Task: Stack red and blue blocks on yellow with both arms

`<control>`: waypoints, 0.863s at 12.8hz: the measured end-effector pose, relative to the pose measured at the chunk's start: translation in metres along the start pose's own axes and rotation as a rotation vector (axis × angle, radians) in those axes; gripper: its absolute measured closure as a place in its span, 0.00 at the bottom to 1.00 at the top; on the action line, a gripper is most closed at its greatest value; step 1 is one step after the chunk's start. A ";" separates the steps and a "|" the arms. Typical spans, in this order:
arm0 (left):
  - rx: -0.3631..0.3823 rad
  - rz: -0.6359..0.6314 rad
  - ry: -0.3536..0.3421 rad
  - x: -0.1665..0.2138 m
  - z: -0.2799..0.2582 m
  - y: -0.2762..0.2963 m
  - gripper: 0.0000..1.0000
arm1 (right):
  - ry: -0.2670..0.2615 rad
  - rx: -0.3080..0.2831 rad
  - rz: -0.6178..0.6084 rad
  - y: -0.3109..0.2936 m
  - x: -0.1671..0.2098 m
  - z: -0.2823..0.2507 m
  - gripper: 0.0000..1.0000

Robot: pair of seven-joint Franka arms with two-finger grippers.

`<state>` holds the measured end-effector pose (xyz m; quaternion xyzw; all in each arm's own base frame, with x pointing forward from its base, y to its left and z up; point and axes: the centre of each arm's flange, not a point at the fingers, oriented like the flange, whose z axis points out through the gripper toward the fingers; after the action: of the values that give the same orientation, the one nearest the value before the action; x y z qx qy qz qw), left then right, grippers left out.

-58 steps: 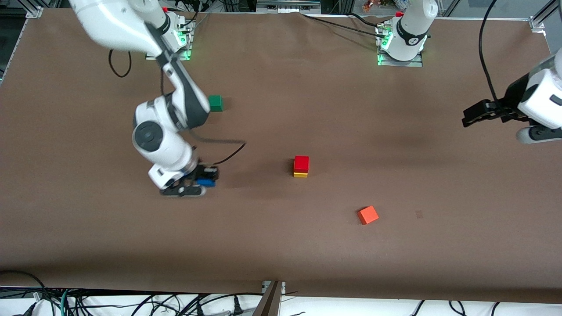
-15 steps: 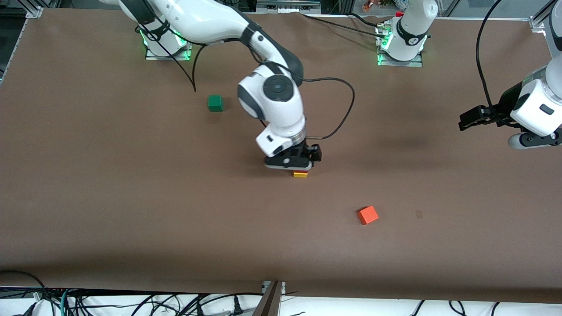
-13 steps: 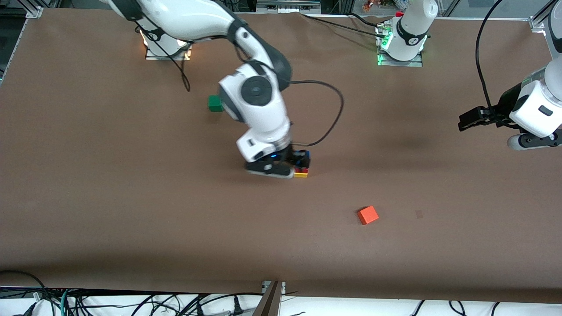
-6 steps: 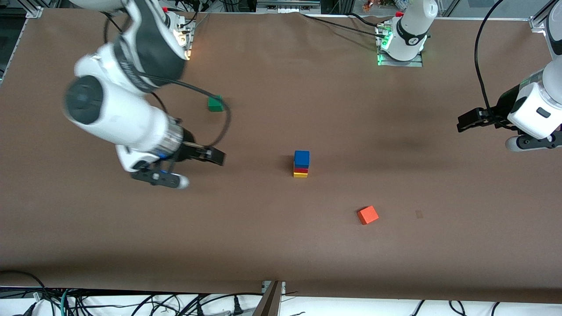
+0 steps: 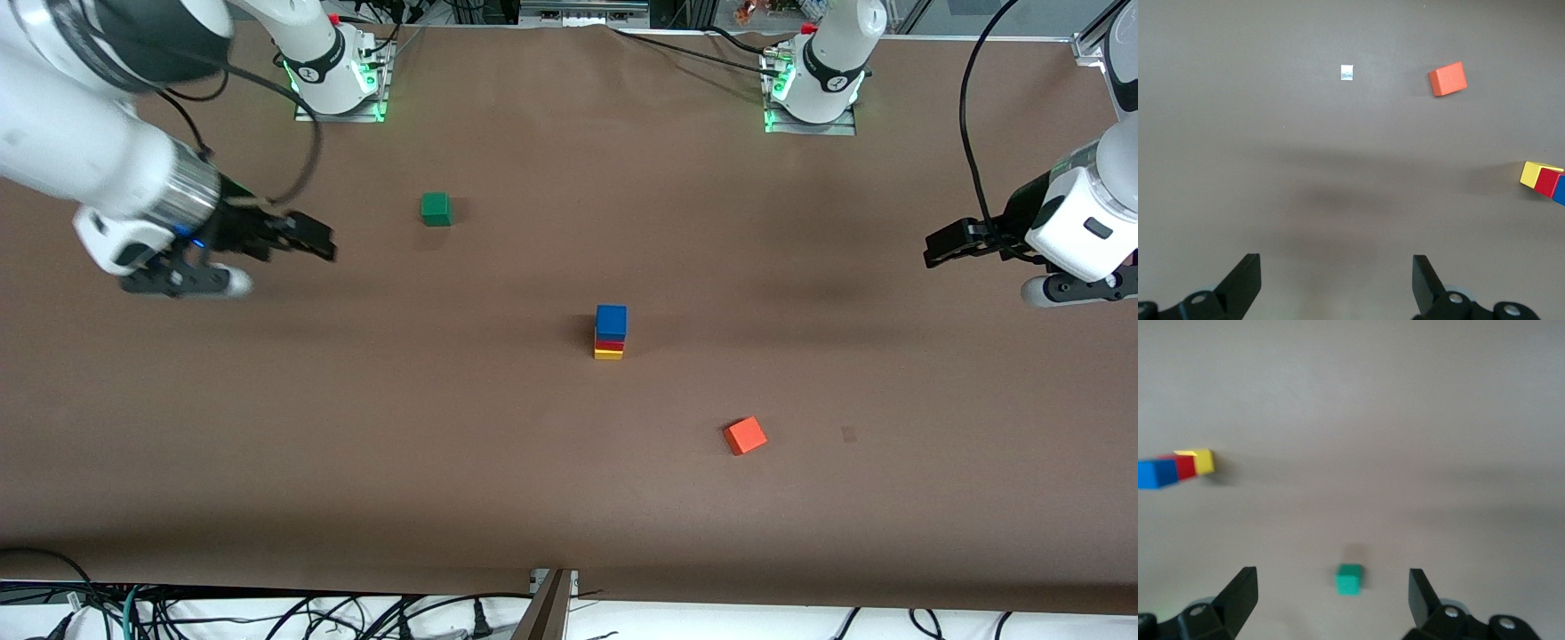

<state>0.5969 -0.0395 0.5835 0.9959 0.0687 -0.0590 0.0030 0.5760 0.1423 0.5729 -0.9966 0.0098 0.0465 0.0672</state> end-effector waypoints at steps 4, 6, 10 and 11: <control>0.000 -0.001 0.000 0.000 0.000 -0.001 0.00 | 0.009 -0.119 -0.076 0.020 -0.022 -0.016 0.00; 0.000 -0.001 0.001 0.000 0.000 -0.001 0.00 | 0.003 -0.127 -0.085 0.026 -0.021 -0.014 0.00; 0.000 -0.001 -0.001 0.001 0.000 0.000 0.00 | 0.010 -0.127 -0.116 0.027 -0.020 -0.017 0.00; 0.000 -0.001 -0.001 0.001 0.001 0.000 0.00 | 0.013 -0.126 -0.121 0.027 -0.020 -0.019 0.00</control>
<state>0.5974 -0.0390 0.5827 0.9958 0.0692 -0.0595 0.0031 0.5575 0.1131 0.5897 -0.9979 -0.0529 0.0362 0.0069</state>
